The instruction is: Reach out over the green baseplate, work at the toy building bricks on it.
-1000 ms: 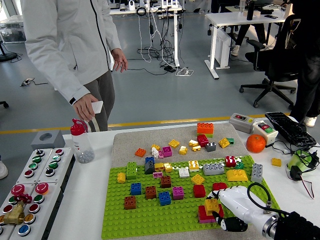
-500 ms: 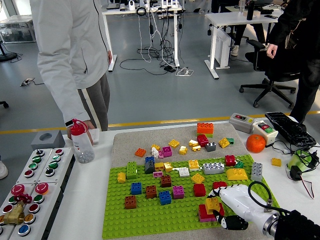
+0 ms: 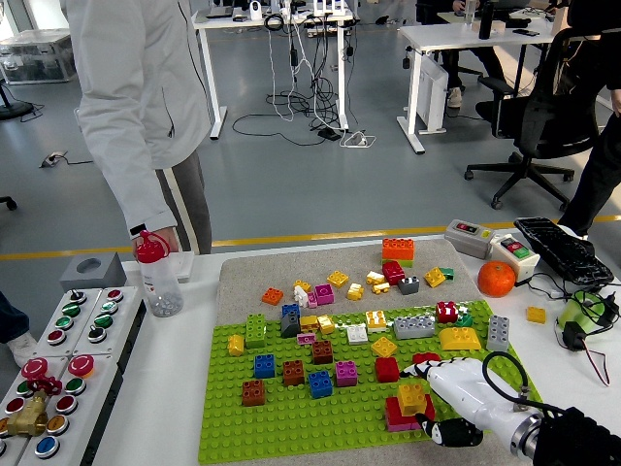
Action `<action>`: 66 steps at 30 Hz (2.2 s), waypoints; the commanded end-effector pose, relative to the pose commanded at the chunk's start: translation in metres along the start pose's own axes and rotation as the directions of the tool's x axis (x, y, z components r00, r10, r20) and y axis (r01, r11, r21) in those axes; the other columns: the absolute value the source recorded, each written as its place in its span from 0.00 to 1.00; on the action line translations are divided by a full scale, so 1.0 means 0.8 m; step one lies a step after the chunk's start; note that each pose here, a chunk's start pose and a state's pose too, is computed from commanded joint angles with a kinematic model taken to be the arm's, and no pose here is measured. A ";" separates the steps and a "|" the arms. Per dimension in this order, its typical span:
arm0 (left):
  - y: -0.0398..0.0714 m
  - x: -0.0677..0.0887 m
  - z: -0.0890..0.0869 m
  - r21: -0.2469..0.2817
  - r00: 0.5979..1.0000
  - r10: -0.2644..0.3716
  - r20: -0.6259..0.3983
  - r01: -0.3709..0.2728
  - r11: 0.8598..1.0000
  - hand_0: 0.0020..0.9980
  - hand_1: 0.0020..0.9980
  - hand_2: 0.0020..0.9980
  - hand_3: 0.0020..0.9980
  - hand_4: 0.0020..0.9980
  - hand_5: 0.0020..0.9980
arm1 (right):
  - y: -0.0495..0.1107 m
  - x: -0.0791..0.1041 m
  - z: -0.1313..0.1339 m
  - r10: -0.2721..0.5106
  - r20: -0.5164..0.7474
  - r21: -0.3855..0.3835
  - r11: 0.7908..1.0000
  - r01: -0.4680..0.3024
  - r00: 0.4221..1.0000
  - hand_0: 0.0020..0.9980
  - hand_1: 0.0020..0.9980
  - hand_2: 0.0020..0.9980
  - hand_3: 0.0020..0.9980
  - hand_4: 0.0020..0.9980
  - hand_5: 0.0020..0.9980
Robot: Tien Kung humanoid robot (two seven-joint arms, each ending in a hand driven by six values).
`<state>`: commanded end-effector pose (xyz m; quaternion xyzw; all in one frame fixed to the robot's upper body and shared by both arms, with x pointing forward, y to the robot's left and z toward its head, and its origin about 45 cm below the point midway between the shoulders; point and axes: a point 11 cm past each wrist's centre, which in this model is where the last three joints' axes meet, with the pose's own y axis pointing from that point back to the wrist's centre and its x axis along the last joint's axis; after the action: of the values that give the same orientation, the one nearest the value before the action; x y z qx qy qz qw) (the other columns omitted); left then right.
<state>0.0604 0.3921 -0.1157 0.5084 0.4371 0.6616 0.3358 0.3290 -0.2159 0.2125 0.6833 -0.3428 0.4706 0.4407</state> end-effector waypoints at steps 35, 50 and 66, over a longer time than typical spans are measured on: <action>-0.001 0.001 -0.007 0.013 1.000 0.003 0.008 -0.003 1.000 0.66 0.61 0.56 0.44 0.24 1.00 | 0.026 0.029 -0.017 0.171 0.130 0.215 0.957 -0.196 0.977 0.57 0.63 0.62 0.57 0.29 0.20; -0.001 0.001 -0.005 0.008 1.000 0.001 0.004 -0.001 1.000 0.66 0.61 0.56 0.44 0.24 1.00 | 0.015 0.013 -0.019 0.091 0.066 0.202 0.974 -0.102 0.994 0.57 0.63 0.62 0.57 0.31 0.19; 0.000 0.000 -0.003 0.004 1.000 0.000 0.002 0.000 1.000 0.66 0.61 0.56 0.44 0.24 1.00 | 0.019 0.017 -0.021 0.107 0.055 0.210 0.971 -0.116 0.993 0.54 0.61 0.60 0.57 0.32 0.19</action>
<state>0.0583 0.3917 -0.1161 0.5098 0.4383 0.6600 0.3353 0.3142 -0.2068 0.2324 0.7163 -0.3377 0.5137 0.3301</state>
